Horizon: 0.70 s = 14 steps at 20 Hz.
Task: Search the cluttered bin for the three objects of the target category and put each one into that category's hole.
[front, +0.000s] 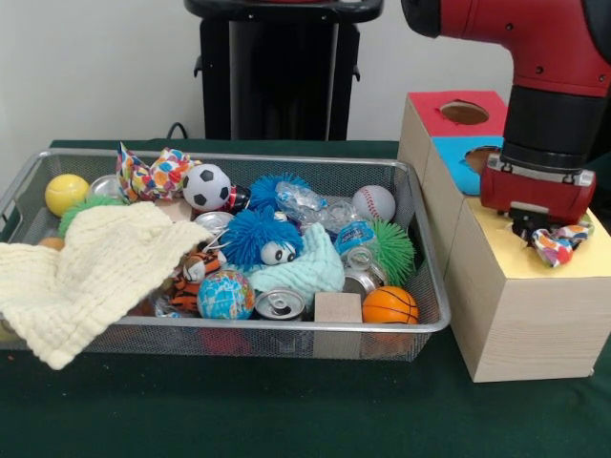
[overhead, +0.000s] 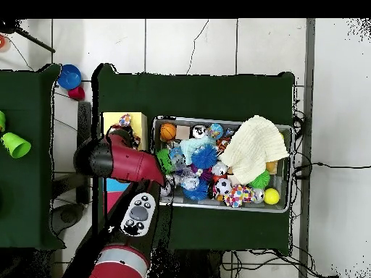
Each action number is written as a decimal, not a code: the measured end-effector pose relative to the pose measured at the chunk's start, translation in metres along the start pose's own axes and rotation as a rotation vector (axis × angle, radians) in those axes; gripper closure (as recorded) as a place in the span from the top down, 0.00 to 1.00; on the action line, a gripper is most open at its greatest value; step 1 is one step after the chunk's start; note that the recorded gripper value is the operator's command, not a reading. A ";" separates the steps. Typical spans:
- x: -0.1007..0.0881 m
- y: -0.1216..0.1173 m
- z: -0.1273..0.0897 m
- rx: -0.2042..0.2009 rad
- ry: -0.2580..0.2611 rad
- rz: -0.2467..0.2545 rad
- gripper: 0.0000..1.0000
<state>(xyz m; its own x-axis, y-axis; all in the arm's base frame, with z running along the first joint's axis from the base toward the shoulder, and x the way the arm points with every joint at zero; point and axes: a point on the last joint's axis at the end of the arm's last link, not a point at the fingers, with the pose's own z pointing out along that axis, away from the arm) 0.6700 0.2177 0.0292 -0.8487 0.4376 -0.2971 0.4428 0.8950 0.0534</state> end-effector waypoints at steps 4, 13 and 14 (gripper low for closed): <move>0.003 0.001 -0.008 0.001 -0.003 -0.007 0.00; 0.007 0.001 -0.018 0.013 -0.020 -0.034 0.00; 0.007 0.001 -0.018 0.014 -0.021 -0.035 0.00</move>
<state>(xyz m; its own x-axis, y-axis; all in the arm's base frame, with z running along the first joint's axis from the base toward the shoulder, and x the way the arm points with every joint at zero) 0.6596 0.2236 0.0448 -0.8576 0.4041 -0.3182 0.4170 0.9084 0.0297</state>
